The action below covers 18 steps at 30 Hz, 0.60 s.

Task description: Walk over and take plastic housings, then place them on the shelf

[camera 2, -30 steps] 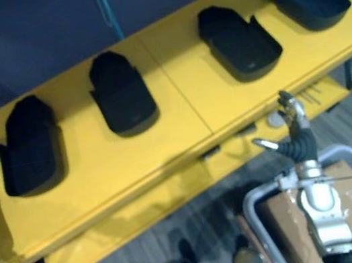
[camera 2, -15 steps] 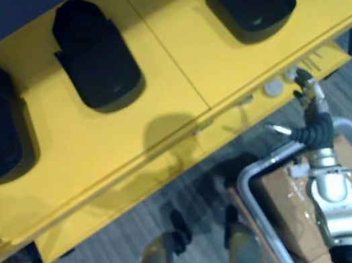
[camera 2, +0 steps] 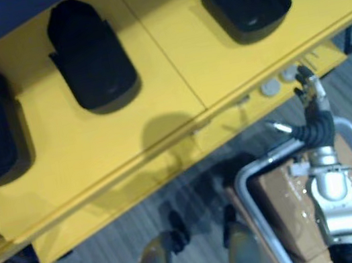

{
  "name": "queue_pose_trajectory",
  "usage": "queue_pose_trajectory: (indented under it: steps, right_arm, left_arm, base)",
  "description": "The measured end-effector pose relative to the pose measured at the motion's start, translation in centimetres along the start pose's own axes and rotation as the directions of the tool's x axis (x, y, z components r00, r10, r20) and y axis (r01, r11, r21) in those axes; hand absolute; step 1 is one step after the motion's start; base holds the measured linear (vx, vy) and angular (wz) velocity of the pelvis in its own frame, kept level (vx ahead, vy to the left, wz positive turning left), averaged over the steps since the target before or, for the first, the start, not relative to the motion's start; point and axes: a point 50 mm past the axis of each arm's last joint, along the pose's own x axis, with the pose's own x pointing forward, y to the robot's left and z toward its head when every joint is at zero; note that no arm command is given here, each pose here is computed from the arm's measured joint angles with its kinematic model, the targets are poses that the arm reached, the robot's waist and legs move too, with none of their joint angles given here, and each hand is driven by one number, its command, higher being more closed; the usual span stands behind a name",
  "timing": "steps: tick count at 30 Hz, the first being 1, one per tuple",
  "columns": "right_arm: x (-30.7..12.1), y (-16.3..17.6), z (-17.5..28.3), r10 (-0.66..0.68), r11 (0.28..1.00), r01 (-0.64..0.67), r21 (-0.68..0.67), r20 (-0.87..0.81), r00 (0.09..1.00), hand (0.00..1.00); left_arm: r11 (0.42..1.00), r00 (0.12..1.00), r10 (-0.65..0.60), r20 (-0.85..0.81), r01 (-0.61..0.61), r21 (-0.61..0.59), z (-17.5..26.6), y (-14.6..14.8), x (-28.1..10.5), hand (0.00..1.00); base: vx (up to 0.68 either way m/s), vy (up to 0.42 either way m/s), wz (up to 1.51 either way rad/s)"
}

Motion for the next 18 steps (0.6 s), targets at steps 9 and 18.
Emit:
queue_pose_trajectory:
  steps: [9,18]
  right_arm:
    - [-1.6,2.8,-0.2,0.097,0.991,-0.098,0.087,0.021,0.995,0.0]
    - [2.5,9.5,3.9,0.264,0.903,-0.347,0.254,0.31,0.913,0.0]
  left_arm:
    - [0.849,0.926,0.349,0.146,-0.246,-0.468,4.1,3.7,-0.3,0.0]
    - [0.484,0.902,0.401,0.159,-0.061,-0.873,7.5,3.6,-6.9,0.0]
  base:
    - [0.15,-0.024,0.1]
    - [0.07,-0.052,0.25]
